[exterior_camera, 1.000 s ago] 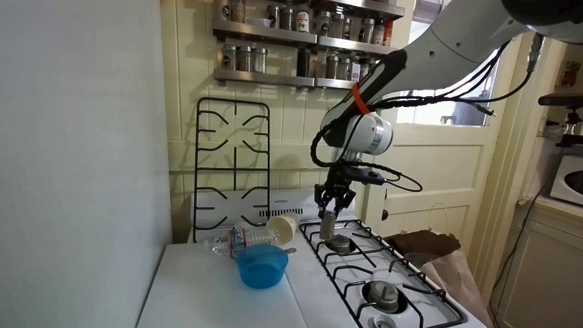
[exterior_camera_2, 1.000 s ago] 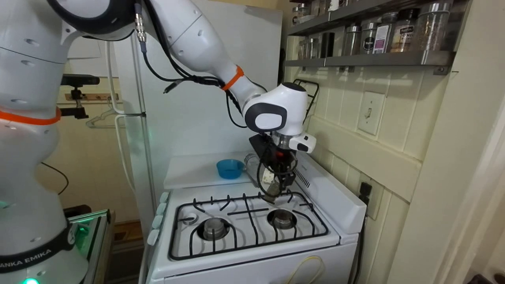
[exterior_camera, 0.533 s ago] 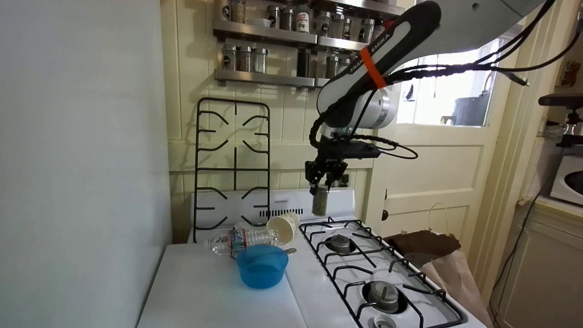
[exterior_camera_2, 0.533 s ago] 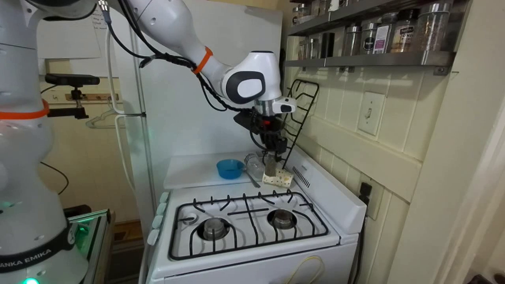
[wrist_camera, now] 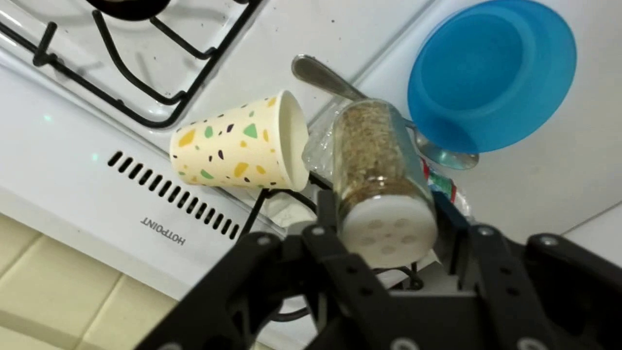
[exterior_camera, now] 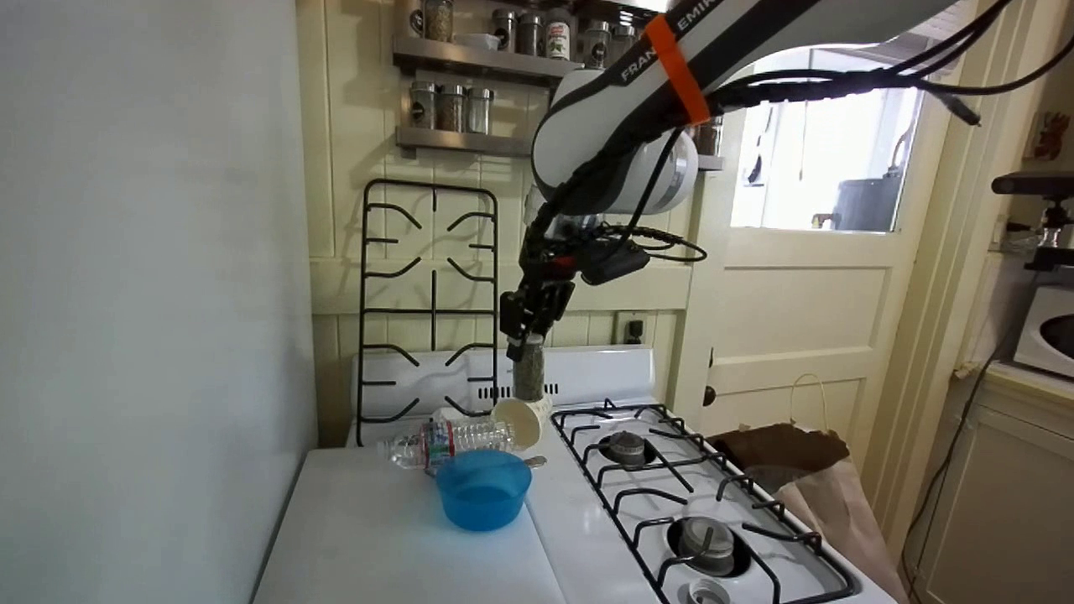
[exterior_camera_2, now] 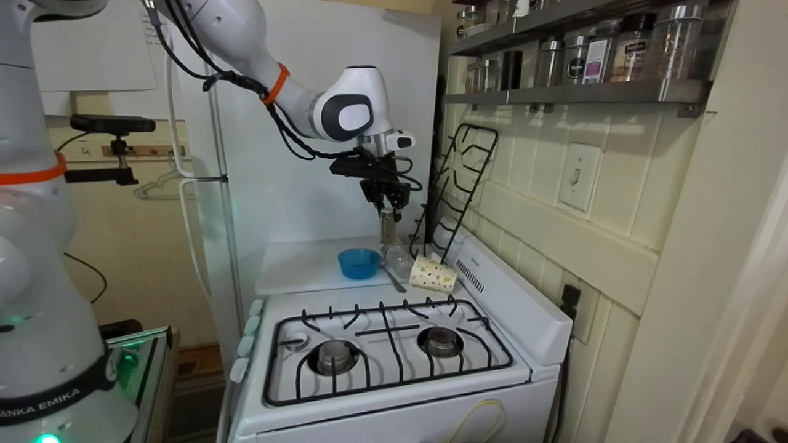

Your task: Remove the container from the stove plates on the right and put it on the white tray on the left

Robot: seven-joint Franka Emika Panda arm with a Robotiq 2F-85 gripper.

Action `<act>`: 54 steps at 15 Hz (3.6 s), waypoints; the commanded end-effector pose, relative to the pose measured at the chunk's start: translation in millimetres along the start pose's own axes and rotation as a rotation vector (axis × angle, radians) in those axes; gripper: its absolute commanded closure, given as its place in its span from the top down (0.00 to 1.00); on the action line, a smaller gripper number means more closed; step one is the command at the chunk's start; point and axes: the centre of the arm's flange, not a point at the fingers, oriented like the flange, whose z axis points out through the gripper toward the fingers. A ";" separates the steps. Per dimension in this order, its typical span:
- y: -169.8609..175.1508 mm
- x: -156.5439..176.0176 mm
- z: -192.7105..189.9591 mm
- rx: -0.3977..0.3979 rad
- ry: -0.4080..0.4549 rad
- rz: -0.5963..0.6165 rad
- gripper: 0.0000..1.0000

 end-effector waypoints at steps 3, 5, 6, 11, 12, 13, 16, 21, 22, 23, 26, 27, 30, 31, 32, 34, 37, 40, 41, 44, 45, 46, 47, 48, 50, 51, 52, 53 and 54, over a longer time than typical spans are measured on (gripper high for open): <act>2.7 -2.3 -9.1 -0.007 0.012 -0.036 0.49; -8.7 3.9 -7.1 -0.016 0.003 -0.082 0.24; -31.6 14.5 -4.5 -0.023 0.000 -0.162 0.24; -94.2 6.5 -4.7 -0.001 0.026 -0.367 0.24; -100.1 1.9 -1.8 0.009 0.018 -0.374 0.24; -102.8 0.0 0.3 0.016 0.018 -0.386 0.24; -124.6 10.1 18.1 0.073 0.017 -0.546 0.24; -152.3 27.6 38.9 0.113 0.060 -0.809 0.24; -150.0 33.5 47.9 0.132 0.085 -0.852 0.24; -149.6 37.3 52.2 0.150 0.099 -0.879 0.24; -141.8 50.3 75.2 0.209 0.118 -0.951 0.24; -138.1 53.9 82.6 0.227 0.128 -0.975 0.24; -130.3 66.3 99.9 0.269 0.150 -1.024 0.24; -127.8 69.4 105.4 0.279 0.153 -1.034 0.24; -126.4 71.1 109.6 0.290 0.150 -1.040 0.24; -123.5 73.9 118.0 0.306 0.135 -1.049 0.24; -121.4 75.3 126.7 0.328 0.113 -1.049 0.24; -121.6 76.4 130.6 0.356 0.092 -1.049 0.74; -121.1 77.1 131.1 0.362 0.086 -1.049 0.74; -117.9 78.3 128.6 0.364 0.067 -1.040 0.95; -115.7 78.6 126.3 0.362 0.065 -1.033 0.99; -113.4 77.2 119.7 0.349 0.066 -1.026 1.00; -111.9 75.3 110.2 0.324 0.070 -1.012 1.00; -110.9 71.0 95.0 0.285 0.065 -0.976 1.00; -103.3 61.3 69.3 0.209 0.023 -0.870 1.00; -100.0 58.1 60.5 0.196 0.003 -0.823 1.00; -97.7 48.9 50.4 0.174 -0.031 -0.791 1.00; -94.5 44.0 43.3 0.154 -0.058 -0.753 1.00; -90.7 28.9 33.5 0.136 -0.096 -0.724 1.00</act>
